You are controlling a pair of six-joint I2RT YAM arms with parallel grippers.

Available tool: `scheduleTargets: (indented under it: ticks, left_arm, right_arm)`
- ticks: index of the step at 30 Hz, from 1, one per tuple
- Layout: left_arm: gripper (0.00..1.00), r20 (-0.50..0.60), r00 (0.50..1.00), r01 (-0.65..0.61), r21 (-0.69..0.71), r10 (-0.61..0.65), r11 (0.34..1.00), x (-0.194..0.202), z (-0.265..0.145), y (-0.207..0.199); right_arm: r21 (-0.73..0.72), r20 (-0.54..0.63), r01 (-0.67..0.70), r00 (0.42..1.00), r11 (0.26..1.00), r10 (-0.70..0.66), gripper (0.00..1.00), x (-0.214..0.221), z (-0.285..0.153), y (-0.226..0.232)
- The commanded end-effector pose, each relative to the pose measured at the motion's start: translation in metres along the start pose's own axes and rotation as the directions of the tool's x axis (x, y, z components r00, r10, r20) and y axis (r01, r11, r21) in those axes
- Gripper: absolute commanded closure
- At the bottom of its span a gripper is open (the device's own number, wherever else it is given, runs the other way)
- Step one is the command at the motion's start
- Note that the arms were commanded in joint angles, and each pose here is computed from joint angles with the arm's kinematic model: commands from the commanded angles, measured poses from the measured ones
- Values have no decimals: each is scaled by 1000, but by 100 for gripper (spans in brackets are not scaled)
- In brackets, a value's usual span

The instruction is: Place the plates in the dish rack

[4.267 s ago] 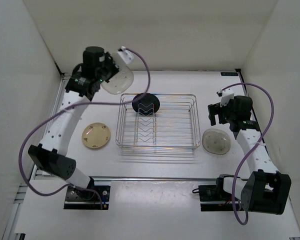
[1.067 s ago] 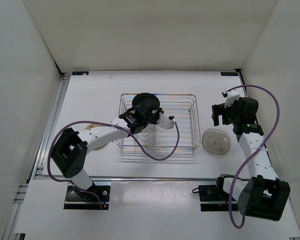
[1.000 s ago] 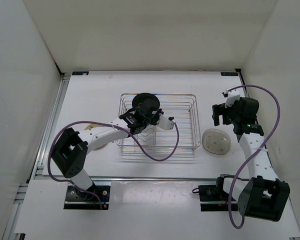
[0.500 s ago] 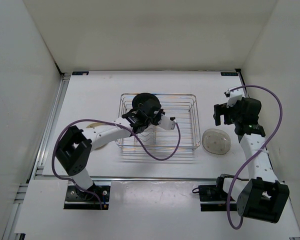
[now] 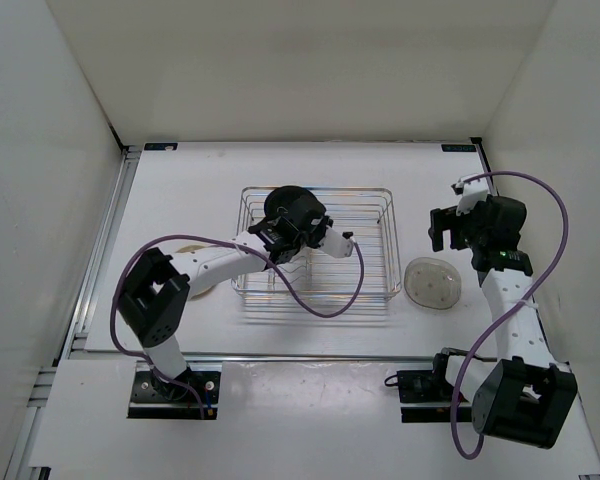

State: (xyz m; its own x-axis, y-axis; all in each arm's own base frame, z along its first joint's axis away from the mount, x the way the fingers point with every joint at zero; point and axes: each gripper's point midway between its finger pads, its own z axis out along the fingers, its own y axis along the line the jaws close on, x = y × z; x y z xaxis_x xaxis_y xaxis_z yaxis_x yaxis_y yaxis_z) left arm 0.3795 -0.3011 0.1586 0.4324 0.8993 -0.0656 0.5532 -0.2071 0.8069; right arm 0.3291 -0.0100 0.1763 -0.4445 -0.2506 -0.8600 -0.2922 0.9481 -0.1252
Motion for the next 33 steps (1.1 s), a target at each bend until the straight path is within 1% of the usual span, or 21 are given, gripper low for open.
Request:
scheduleTargets:
  ticks: [1,2,3,6,9,11,13,16,17,18,19,20,21,23,24,26,27,28,30,31,33]
  left_arm:
    - [69,26,999,29,-52,-27,998,-7,-9,23]
    - [66,16,999,29,-55,-28,998,-4,-12,22]
    - [61,16,999,38,-55,-37,998,-4,-12,22]
    - [60,-12,999,44,-64,-45,997,7,-17,22]
    - [50,-18,998,61,-105,-63,993,14,-32,35]
    - [47,-18,997,70,-136,-73,988,17,-45,43]
    - [43,-31,995,90,-173,-97,981,22,-58,53]
    - [39,-33,983,165,-283,-181,945,33,-95,84]
    - [37,-39,974,196,-341,-222,920,44,-117,97]
    - [34,-48,965,223,-366,-257,904,55,-126,100]
    - [26,-50,955,250,-398,-292,883,64,-138,106]
    - [24,-53,942,279,-429,-332,859,75,-149,111]
    - [22,-47,908,343,-491,-417,801,100,-171,120]
    - [20,-52,864,401,-531,-502,746,129,-187,117]
    - [20,-30,808,460,-593,-589,661,154,-210,121]
    - [17,-25,755,514,-597,-655,616,175,-218,104]
    - [17,-15,716,535,-630,-698,563,191,-233,99]
    - [17,-10,672,574,-626,-741,529,198,-230,83]
    - [17,-15,622,598,-636,-783,488,211,-234,63]
    - [16,-3,585,616,-649,-811,447,219,-241,53]
    - [16,-19,545,637,-640,-838,430,228,-234,26]
  right_arm:
    - [-8,6,12,1000,1000,-12,5,2,-2,-1]
    - [-8,6,12,1000,1000,-12,5,2,-2,-1]
    - [-15,-9,10,1000,1000,-10,5,6,-1,-1]
    - [-24,-31,9,999,1000,-10,5,10,-3,1]
    - [-23,-48,41,998,999,-42,4,15,-7,-2]
    - [-8,-62,36,997,999,-36,3,21,-11,-10]
    - [-48,-89,21,996,999,-26,3,31,-12,-6]
    - [-88,-148,-48,988,995,35,3,48,-12,-9]
    - [-113,-161,-66,986,991,48,3,52,-9,-9]
    - [-124,-170,-71,984,990,50,4,55,-8,-10]
    - [-134,-199,-104,977,986,76,4,63,-10,-11]
    - [-157,-236,-142,966,977,103,5,75,-7,-9]
    - [-169,-238,-157,964,973,114,6,74,-7,-11]
    - [-216,-265,-222,951,951,162,7,84,-8,-9]
    - [-232,-271,-227,949,946,161,9,84,-7,-8]
    - [-222,-293,-251,939,942,181,9,95,-7,-11]
    - [-226,-290,-238,942,945,168,10,95,-7,-12]
    - [-225,-303,-249,937,942,175,10,102,-6,-12]
    - [-235,-318,-267,930,935,185,10,108,-5,-11]
    - [-250,-316,-262,932,932,177,11,109,-4,-10]
    - [-270,-337,-296,920,916,198,13,114,-3,-9]
